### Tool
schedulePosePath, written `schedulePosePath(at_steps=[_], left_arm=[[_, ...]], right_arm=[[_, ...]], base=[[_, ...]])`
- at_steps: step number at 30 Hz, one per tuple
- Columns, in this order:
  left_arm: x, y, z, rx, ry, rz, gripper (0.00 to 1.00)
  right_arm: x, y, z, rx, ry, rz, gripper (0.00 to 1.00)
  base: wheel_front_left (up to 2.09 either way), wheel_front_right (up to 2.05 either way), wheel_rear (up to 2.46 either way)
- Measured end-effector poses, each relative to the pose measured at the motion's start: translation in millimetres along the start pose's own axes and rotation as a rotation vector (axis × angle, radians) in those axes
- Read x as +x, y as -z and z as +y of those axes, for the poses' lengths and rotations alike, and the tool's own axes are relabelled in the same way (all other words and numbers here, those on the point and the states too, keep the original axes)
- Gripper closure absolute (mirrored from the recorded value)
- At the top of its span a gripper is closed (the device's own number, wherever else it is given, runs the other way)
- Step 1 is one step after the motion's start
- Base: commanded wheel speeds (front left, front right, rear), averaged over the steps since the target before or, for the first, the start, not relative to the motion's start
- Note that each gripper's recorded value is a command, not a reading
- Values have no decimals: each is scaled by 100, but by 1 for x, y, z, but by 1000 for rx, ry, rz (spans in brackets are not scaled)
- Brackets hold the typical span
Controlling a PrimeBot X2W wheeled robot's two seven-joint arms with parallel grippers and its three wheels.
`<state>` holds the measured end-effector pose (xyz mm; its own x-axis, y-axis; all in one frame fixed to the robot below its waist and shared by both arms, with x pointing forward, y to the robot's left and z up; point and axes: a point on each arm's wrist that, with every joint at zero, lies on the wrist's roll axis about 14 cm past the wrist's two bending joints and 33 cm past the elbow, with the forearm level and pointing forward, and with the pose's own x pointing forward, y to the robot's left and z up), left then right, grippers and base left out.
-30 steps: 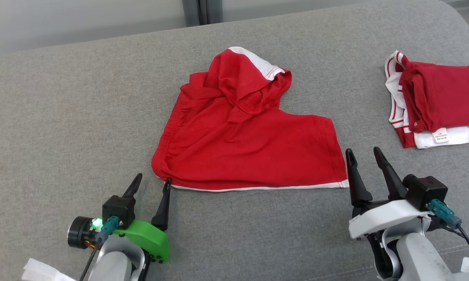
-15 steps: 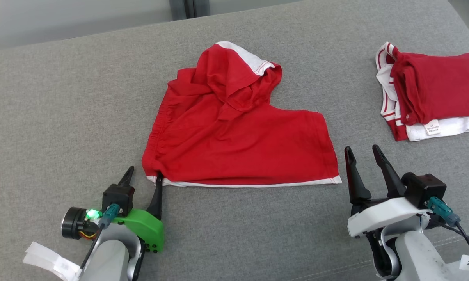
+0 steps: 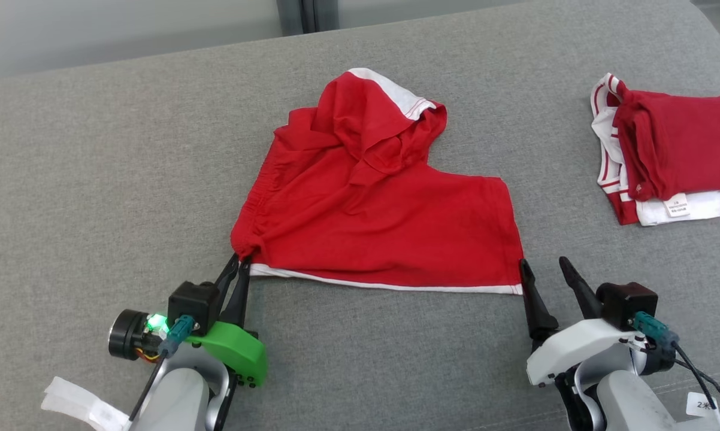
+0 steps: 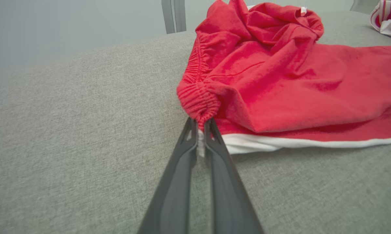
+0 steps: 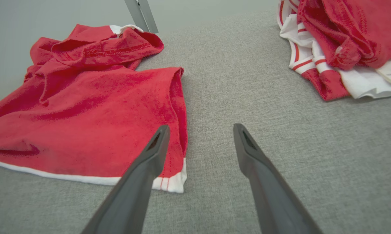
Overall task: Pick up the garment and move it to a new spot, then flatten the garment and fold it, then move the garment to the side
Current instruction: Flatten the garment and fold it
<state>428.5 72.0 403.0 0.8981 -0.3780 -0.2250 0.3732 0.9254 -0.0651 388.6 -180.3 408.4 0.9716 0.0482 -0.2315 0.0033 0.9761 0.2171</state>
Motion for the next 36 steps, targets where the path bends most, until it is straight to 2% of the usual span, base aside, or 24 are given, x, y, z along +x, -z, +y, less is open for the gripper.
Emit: schedulePosePath(at_steps=[14,15,16,22,25,30,36], left_arm=[[-14,-12,2,18,-10,-40,100],[-15,-11,2,18,-10,-40,100],[-15,-11,2,18,-11,-39,100],[-16,-12,5,21,-19,-39,100],[-17,-16,9,36,-24,-51,100],[-10,-51,14,88,-18,-139,100],[3,-145,20,209,9,-340,100]], right_arm=[[12,41,29,53,-72,178,0],[13,42,31,58,-79,184,45],[13,43,34,62,-86,188,100],[16,38,47,92,-117,166,100],[20,20,56,95,-149,103,100],[32,-41,68,59,-221,-71,100],[36,-131,93,-32,-337,-274,100]], base=[[0,0,0],[0,0,0],[0,0,0],[0,0,0],[0,0,0],[0,0,0],[0,0,0]])
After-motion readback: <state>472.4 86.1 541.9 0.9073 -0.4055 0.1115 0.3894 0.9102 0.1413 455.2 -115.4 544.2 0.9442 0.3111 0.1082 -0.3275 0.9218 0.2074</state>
